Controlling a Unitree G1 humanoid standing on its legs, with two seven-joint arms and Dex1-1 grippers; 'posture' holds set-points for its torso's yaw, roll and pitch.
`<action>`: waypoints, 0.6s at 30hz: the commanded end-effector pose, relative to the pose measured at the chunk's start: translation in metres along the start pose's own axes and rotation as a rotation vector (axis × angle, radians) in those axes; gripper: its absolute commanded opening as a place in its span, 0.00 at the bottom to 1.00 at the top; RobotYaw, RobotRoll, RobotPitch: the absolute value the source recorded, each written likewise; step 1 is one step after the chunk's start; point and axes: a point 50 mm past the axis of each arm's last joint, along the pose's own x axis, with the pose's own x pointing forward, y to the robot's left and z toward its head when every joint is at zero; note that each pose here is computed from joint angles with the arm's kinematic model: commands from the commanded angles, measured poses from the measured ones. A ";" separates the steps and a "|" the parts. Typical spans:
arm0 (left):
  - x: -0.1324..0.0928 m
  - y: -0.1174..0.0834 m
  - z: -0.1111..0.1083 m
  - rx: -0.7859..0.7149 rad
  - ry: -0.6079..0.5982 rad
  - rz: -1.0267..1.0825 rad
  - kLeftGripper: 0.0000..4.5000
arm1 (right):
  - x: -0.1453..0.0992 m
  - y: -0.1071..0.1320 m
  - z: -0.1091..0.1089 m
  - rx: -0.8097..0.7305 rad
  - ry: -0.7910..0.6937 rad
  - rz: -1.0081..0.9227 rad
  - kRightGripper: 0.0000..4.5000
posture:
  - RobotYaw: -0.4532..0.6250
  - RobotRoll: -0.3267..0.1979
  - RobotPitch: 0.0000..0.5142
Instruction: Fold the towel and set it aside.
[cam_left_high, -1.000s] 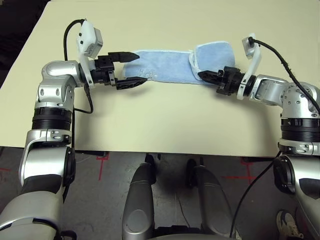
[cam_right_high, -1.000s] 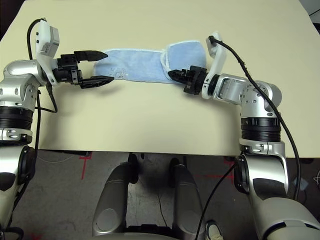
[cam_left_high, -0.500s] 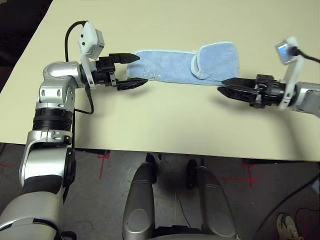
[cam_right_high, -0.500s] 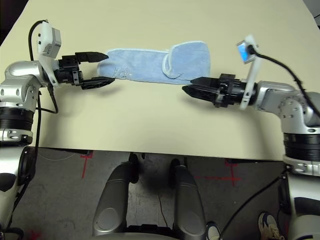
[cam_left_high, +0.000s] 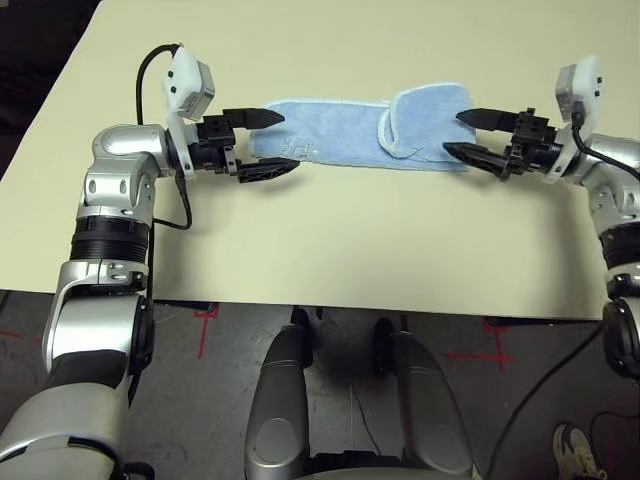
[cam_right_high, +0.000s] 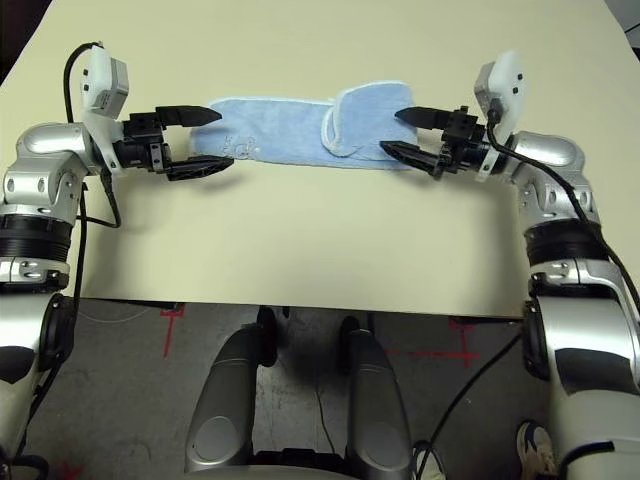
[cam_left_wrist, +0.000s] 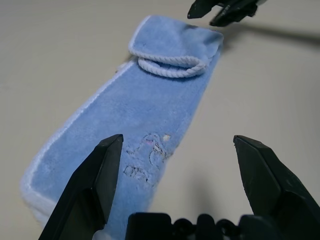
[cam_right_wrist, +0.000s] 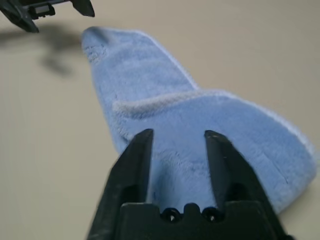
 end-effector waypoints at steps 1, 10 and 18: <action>-0.003 -0.004 -0.002 -0.003 0.007 -0.003 1.00 | -0.001 -0.001 -0.006 0.022 0.009 -0.004 0.28 | 0.51 0.62 0.63; 0.000 -0.004 -0.002 -0.002 0.008 -0.005 1.00 | 0.023 -0.001 -0.016 0.082 0.093 0.009 0.01 | 0.51 0.62 0.63; 0.001 -0.005 -0.002 -0.001 0.007 -0.009 1.00 | 0.035 0.007 -0.041 0.203 0.232 -0.036 0.01 | 0.52 0.62 0.64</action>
